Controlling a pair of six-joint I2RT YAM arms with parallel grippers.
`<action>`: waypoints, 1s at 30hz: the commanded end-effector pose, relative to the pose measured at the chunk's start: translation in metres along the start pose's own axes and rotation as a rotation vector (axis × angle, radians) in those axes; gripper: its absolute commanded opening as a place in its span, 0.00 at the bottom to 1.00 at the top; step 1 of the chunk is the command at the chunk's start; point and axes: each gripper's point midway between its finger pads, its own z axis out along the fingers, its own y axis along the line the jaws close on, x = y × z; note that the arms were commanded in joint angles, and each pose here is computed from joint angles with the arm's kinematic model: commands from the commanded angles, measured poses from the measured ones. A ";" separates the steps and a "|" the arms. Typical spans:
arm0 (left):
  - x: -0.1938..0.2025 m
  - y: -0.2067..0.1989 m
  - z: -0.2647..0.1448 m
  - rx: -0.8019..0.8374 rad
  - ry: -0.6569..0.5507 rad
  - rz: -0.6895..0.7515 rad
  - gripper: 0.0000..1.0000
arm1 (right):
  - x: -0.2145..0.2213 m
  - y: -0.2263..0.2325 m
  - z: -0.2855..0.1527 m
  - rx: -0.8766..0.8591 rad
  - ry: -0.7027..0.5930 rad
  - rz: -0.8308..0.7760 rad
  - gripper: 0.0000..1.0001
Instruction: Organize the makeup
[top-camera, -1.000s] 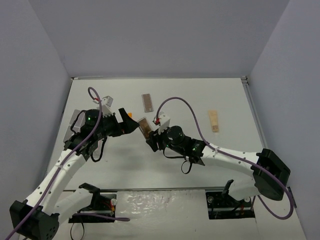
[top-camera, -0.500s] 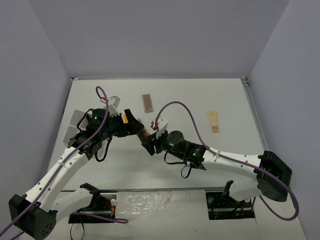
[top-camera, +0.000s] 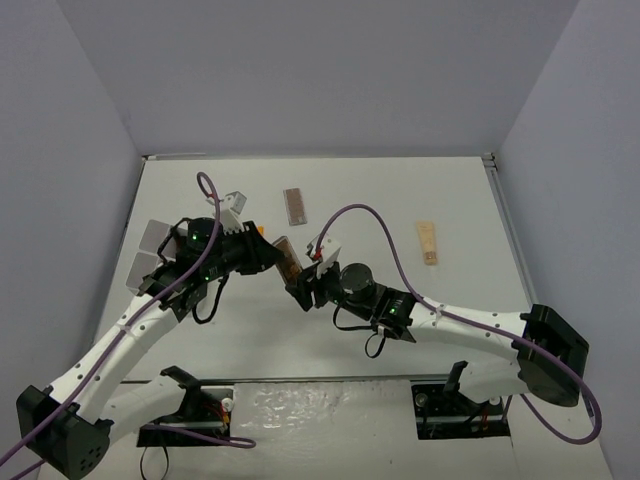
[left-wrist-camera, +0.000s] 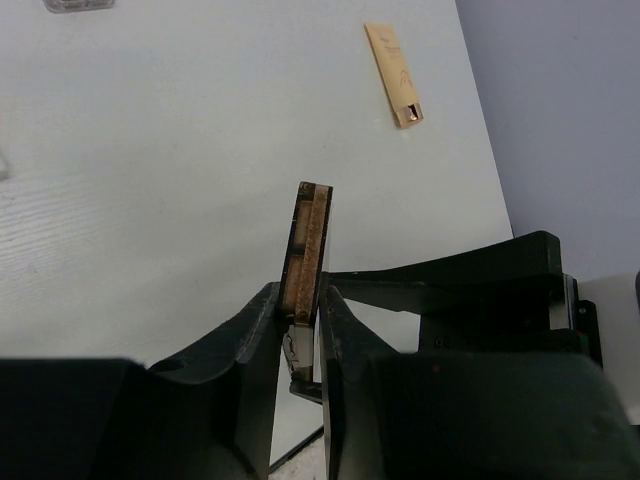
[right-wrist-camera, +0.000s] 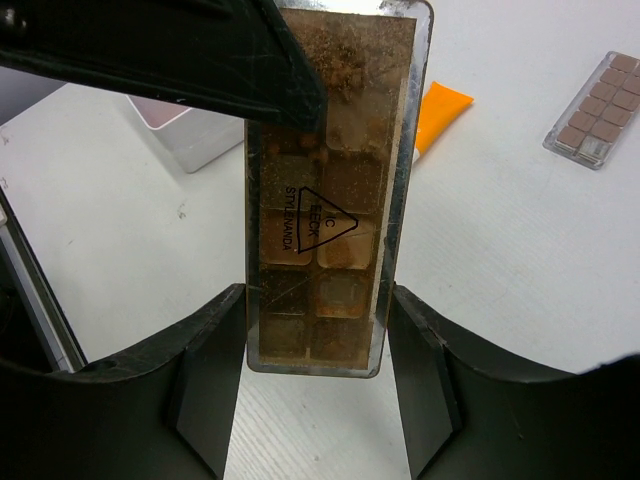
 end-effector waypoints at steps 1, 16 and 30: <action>-0.021 -0.022 0.000 0.087 -0.081 0.025 0.02 | -0.049 0.011 -0.006 -0.035 -0.174 0.012 0.13; -0.036 0.009 -0.008 -0.070 -0.162 0.196 0.00 | -0.049 -0.023 -0.030 0.124 -0.167 -0.016 0.99; -0.140 0.076 -0.065 -0.459 -0.429 0.452 0.00 | -0.044 -0.087 -0.085 0.313 -0.187 -0.035 1.00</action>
